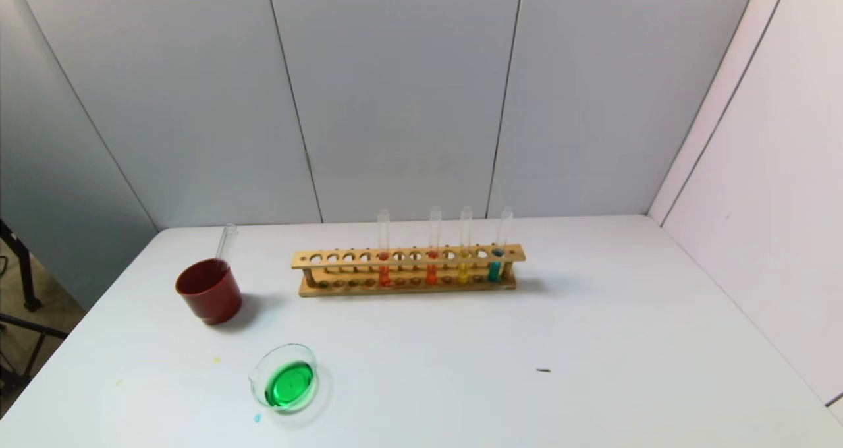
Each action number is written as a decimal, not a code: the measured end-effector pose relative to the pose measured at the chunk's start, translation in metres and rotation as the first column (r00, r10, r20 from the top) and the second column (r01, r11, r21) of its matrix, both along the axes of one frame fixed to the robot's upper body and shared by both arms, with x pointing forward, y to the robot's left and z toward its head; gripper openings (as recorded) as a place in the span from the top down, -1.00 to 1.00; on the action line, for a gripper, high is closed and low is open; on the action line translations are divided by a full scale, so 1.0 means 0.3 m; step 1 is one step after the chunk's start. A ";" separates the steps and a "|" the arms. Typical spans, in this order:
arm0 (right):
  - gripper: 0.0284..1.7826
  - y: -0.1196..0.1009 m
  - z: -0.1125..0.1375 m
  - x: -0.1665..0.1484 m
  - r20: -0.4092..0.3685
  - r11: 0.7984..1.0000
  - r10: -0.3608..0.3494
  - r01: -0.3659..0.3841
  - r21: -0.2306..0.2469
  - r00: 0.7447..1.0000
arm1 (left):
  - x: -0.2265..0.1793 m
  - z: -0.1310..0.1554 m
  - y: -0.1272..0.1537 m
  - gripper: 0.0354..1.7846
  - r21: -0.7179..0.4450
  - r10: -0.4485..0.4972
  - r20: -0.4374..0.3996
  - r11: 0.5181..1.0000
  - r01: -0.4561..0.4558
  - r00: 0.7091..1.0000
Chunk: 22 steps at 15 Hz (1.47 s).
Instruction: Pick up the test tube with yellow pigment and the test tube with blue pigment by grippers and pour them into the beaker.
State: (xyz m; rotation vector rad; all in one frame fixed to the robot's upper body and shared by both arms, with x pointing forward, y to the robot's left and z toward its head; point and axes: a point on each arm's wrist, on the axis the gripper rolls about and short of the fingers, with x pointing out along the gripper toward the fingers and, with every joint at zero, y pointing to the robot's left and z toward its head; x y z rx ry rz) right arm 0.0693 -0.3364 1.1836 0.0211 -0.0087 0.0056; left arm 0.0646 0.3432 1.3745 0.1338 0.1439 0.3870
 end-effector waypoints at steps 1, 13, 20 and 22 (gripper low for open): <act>-0.96 0.000 0.000 0.000 0.000 1.000 0.000 0.000 0.000 1.000 | -0.053 -0.037 0.000 -0.95 0.005 0.012 -0.005 1.000 -0.012 1.000; -0.96 0.000 0.000 0.000 0.000 1.000 0.000 0.000 0.000 1.000 | -0.089 -0.495 -0.028 -0.95 -0.007 -0.329 0.034 0.944 0.330 0.944; -0.96 0.000 0.000 0.000 0.000 1.000 0.000 0.000 0.000 1.000 | 0.012 -0.639 -0.033 -0.95 -0.053 -0.386 0.135 0.917 0.396 0.912; -0.96 0.000 0.000 0.000 0.000 1.000 0.000 0.000 0.000 1.000 | 0.014 -0.644 -0.033 -0.96 -0.081 -0.375 0.143 0.918 0.388 0.916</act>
